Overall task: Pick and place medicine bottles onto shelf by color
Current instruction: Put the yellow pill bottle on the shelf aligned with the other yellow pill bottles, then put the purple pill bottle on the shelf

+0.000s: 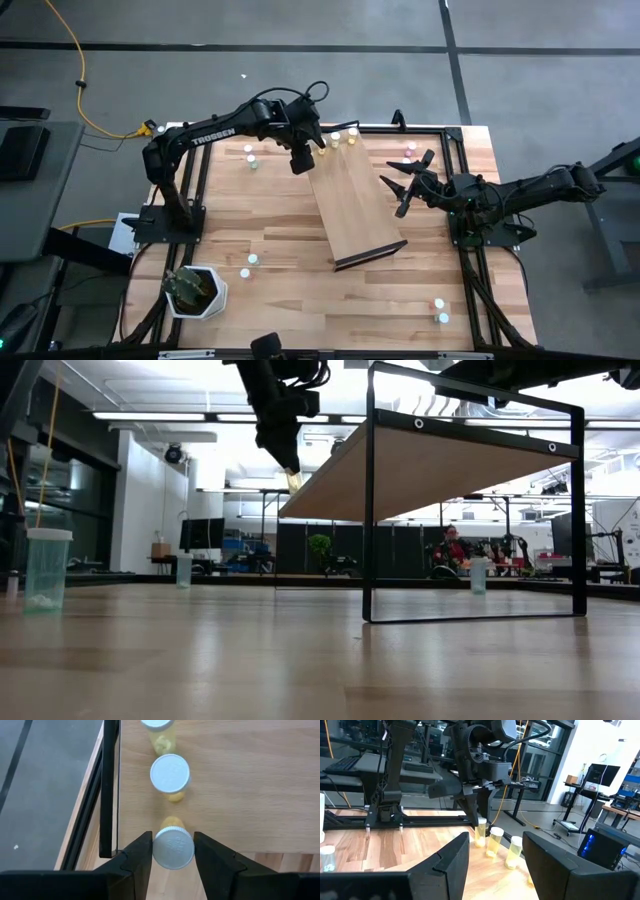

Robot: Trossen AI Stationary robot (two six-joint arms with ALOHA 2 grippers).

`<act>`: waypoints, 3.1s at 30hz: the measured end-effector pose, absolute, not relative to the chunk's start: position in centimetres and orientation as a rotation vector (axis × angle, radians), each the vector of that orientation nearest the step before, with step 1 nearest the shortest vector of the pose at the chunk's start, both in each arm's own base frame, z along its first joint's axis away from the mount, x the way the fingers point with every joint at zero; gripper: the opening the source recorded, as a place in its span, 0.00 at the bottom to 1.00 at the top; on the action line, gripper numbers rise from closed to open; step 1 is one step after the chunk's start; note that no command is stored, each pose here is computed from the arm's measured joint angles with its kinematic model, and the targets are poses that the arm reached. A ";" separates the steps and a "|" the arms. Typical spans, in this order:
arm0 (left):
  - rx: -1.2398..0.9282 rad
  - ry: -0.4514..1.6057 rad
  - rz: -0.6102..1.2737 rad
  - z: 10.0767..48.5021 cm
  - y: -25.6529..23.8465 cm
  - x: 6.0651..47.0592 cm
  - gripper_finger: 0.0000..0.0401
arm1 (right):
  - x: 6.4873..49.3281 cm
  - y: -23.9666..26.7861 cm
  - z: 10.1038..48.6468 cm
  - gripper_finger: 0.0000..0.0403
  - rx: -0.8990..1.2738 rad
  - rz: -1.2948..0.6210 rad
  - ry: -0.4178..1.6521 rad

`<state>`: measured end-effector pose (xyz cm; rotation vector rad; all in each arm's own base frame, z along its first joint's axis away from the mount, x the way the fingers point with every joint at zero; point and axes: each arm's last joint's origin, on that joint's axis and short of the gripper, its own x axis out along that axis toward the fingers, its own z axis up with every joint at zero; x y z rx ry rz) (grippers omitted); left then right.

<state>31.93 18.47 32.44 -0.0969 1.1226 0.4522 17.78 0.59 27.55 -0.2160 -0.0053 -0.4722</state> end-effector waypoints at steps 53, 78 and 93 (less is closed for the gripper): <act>-0.066 1.037 0.441 34.9 18.7 31.9 0.53 | 17.8 0.6 27.5 0.44 -0.216 -0.472 -0.005; -0.046 0.045 0.539 30.4 14.0 24.0 0.53 | 17.8 0.6 27.5 0.44 -0.263 -0.472 0.010; 0.041 -0.185 0.373 25.7 7.1 21.7 0.53 | 17.6 0.4 28.3 0.44 -0.200 -0.540 -0.070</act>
